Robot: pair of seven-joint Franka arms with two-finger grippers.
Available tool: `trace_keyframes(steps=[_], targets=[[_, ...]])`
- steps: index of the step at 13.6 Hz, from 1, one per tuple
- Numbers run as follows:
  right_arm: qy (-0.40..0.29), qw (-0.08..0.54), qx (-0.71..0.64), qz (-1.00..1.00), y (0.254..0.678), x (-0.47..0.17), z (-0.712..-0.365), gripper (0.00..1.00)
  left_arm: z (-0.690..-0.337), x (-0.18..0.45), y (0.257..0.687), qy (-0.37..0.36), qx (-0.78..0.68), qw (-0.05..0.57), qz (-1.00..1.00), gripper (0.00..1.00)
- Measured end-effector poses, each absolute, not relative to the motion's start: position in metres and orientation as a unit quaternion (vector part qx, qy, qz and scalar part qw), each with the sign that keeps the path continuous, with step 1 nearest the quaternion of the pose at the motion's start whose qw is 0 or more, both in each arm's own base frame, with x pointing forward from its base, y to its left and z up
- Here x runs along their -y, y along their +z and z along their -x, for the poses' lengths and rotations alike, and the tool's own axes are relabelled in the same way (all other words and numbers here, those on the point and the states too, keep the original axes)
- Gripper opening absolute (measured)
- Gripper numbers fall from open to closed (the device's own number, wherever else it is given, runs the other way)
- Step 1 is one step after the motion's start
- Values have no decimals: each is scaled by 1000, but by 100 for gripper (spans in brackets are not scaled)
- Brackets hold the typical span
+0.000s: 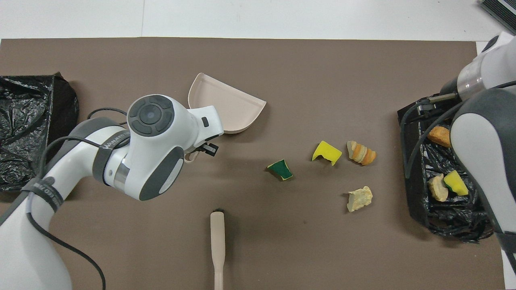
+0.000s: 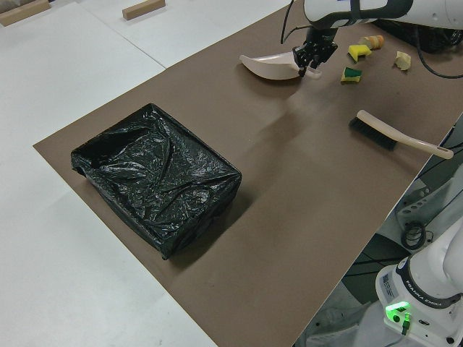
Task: Sweep and dump trash in bin
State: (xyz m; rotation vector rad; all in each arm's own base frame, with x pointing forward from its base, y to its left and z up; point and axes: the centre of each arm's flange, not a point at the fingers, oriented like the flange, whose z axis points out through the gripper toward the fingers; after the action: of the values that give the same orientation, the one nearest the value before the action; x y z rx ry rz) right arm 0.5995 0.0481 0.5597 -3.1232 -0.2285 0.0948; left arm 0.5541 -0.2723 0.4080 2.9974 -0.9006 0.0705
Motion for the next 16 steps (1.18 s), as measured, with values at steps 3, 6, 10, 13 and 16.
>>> trace_keyframes(steps=[3,6,10,13,16], targets=[[69,21,109,991,525,-98,-576,100,-572,219,426,23,382,-10,-924,33],[66,17,115,991,489,-174,-543,100,-588,174,426,21,491,-22,-871,33],[72,24,92,993,456,-261,-494,100,-608,126,437,24,602,-38,-797,33],[71,21,42,996,442,-331,-448,100,-616,98,436,20,649,-41,-760,33],[68,11,7,998,424,-400,-386,100,-616,97,431,11,682,-37,-730,33]])
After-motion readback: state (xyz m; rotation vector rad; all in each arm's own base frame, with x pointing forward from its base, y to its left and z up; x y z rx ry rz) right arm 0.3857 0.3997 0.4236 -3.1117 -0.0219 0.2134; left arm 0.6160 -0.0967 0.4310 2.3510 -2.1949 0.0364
